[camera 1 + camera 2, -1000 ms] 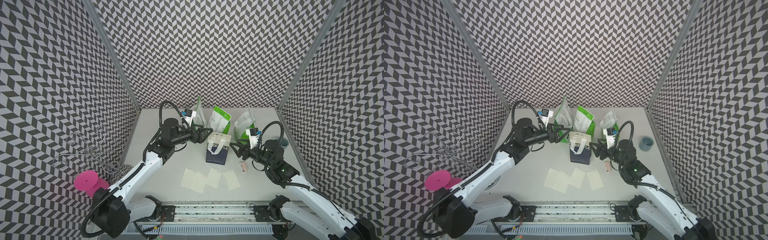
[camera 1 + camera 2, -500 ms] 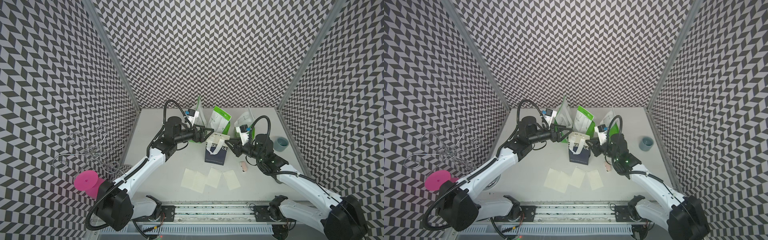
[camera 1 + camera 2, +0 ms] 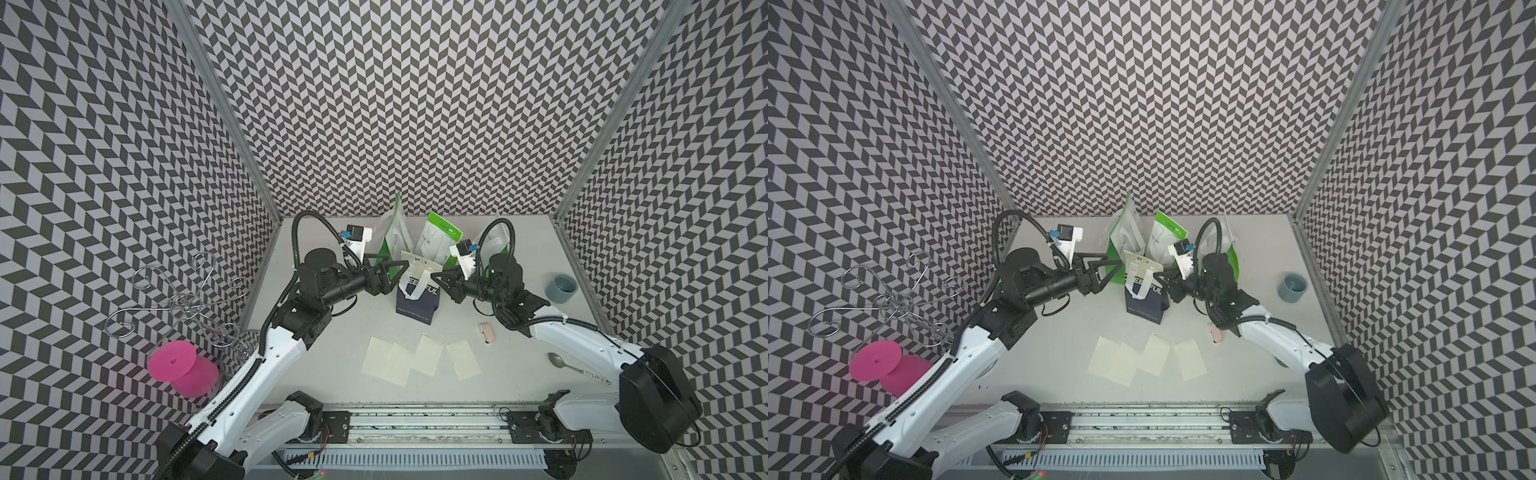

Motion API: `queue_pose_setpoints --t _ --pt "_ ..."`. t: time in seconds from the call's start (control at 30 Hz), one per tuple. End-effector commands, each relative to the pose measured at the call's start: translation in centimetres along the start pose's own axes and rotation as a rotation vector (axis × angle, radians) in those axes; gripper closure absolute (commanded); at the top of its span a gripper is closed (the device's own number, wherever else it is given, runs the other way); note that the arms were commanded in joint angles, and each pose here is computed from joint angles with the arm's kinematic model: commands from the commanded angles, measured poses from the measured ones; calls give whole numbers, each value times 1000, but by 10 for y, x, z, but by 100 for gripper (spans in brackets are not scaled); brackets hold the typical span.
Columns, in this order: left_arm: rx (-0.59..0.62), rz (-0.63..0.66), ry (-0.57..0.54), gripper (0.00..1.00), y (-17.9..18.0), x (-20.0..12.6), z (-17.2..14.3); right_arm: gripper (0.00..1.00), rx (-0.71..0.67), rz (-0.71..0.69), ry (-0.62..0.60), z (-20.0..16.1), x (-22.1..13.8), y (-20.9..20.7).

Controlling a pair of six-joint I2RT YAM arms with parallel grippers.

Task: Staple the receipts to the bags
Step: Move the takeout bag to the center of the board.

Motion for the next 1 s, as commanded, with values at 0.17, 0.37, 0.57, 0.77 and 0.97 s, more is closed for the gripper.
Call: queue_pose_setpoints --t 0.17,0.37,0.57,0.77,0.97 --pt "-43 49 -23 9 -5 -26 -11 41 -30 -53 -57 24 -4 10" --pt "-103 74 -38 9 4 -26 -33 23 66 -177 -71 0 -33 12" --pt "-189 88 -38 12 12 -28 -59 20 166 -317 -6 -33 -54 11" --pt "-278 105 -30 9 16 -44 -100 13 268 -411 235 -104 -57 -2" --pt "-329 89 -16 9 16 -56 -134 12 327 -561 437 -162 -59 -28"
Point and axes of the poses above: each gripper's point midway between its finger pads, its own x axis out along the fingers, its own y axis along the line the jaws close on, z = x × y, the point moved 7 cm from there along -x, back along the fingers, and after that the axes turned 11 degrees about x, right-handed, at the moved point
